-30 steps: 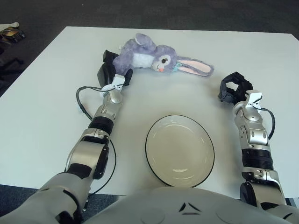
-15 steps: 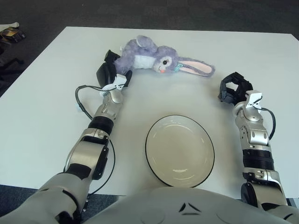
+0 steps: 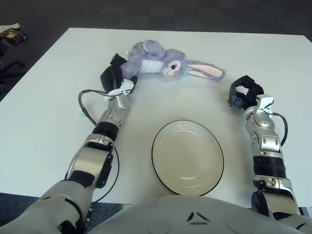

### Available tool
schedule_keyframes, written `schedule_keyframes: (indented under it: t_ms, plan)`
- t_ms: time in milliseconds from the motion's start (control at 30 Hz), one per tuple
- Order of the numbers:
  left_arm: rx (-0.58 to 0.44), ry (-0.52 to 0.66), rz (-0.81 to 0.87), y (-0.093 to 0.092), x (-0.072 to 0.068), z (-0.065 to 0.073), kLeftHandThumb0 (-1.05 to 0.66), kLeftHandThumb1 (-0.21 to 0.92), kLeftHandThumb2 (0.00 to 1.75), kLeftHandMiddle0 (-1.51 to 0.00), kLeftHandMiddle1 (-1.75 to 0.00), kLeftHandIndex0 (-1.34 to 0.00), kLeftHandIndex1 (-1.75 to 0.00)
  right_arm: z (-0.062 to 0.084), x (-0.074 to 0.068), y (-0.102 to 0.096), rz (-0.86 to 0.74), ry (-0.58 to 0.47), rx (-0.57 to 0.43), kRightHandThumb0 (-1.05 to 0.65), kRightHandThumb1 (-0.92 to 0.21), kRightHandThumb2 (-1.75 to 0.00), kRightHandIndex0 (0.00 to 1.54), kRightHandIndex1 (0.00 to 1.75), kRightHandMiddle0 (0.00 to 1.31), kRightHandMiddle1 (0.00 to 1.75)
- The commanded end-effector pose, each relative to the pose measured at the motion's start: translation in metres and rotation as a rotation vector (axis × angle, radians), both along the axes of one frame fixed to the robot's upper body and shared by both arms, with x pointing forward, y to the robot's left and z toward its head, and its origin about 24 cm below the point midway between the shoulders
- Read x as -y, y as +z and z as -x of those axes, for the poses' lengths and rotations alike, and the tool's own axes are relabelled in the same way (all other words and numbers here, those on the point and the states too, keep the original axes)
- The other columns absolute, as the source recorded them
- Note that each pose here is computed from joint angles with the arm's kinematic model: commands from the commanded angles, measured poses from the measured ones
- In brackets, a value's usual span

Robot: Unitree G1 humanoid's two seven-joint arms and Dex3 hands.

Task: Put the doll into the plate.

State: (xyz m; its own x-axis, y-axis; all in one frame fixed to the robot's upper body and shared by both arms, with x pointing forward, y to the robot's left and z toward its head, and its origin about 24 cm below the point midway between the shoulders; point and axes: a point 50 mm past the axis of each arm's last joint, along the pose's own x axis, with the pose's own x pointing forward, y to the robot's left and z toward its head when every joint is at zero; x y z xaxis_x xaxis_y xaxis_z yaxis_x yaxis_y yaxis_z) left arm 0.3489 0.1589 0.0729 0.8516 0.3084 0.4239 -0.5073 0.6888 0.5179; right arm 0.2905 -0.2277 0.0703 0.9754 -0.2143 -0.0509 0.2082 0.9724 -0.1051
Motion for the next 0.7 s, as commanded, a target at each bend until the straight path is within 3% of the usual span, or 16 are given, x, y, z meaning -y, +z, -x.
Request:
schedule_keyframes:
  t_ms: [0, 267, 500, 667]
  plan:
    - [-0.018, -0.007, -0.027, 0.001, -0.002, -0.002, 0.01, -0.12, 1.65, -1.01, -1.25, -0.88, -1.75, 0.01, 0.001, -0.023, -0.009, -0.006, -0.118, -0.45, -0.41, -1.19, 1.17, 1.75, 0.54, 1.75]
    - [-0.028, -0.035, -0.05, 0.004, -0.002, -0.002, 0.0, -0.13, 1.64, -1.04, -1.21, -0.87, -1.75, 0.01, -0.001, -0.023, -0.013, -0.005, -0.113, -0.45, -0.42, -1.19, 1.16, 1.75, 0.53, 1.75]
    - [-0.047, -0.11, 0.085, 0.006, -0.002, 0.001, 0.0, -0.13, 1.64, -1.04, -1.21, -0.87, -1.75, 0.01, 0.0, -0.023, -0.009, 0.0, -0.119, -0.45, -0.4, -1.21, 1.18, 1.75, 0.55, 1.75]
    - [-0.033, -0.122, 0.095, 0.011, -0.001, 0.006, 0.0, -0.13, 1.64, -1.04, -1.21, -0.87, -1.75, 0.01, 0.001, -0.023, -0.01, 0.004, -0.12, -0.46, -0.38, -1.23, 1.19, 1.75, 0.56, 1.75]
